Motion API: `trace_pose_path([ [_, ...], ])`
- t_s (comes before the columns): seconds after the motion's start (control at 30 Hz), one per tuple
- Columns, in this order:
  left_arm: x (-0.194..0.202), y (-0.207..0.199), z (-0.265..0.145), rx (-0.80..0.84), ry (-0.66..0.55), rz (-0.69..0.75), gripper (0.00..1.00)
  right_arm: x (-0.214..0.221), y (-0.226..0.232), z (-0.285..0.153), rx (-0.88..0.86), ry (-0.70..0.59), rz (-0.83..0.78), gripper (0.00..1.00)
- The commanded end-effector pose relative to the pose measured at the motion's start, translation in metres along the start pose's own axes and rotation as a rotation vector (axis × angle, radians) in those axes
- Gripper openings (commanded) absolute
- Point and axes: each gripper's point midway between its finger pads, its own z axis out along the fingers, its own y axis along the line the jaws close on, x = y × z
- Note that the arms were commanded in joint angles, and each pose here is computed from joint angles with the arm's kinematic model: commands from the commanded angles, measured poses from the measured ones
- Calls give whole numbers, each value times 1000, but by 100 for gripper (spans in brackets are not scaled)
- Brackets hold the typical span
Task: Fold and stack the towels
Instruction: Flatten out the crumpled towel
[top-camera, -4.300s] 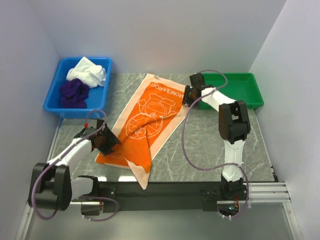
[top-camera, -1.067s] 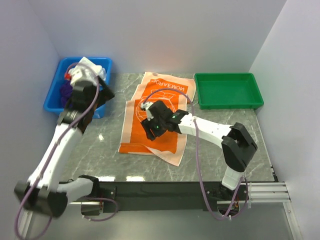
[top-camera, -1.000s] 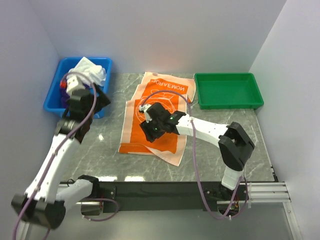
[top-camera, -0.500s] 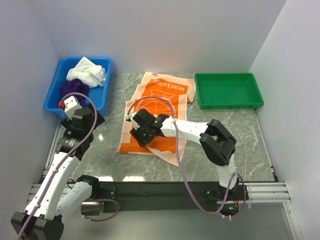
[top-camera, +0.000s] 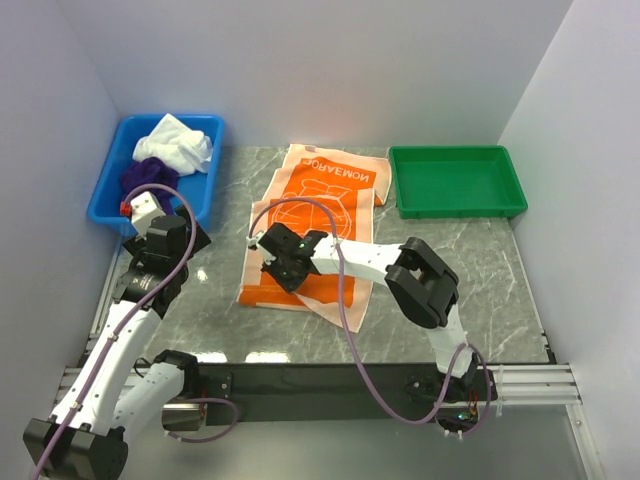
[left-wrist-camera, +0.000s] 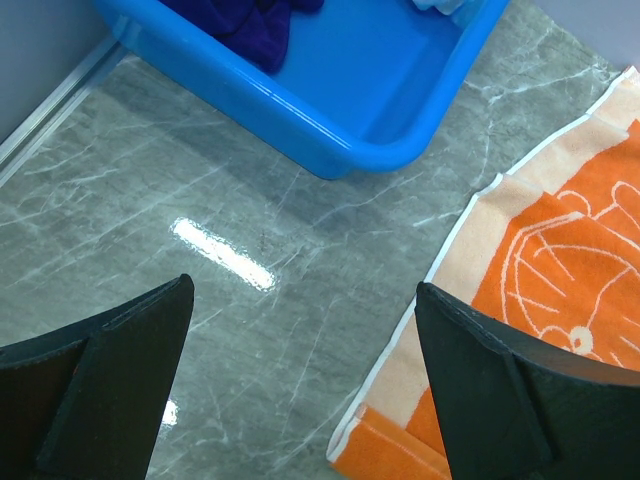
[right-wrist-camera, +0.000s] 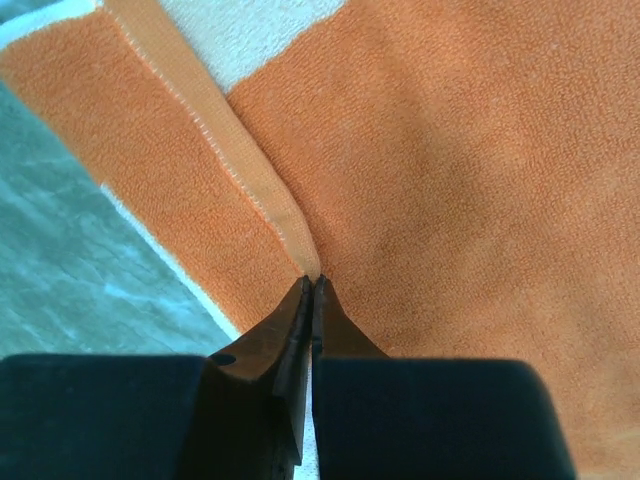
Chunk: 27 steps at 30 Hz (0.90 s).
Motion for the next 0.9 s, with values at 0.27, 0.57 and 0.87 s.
trace_pose_path([
  [0.27, -9, -2, 0, 6, -26, -6, 98, 22, 78, -63, -136, -48, -263, 8],
  [0.57, -6, -4, 2, 11, -12, 0, 98, 79, 129, -78, -343, 112, -432, 39],
  [0.87, 15, -20, 11, 69, 84, 36, 98, 80, -9, -100, 93, -60, 202, 48],
])
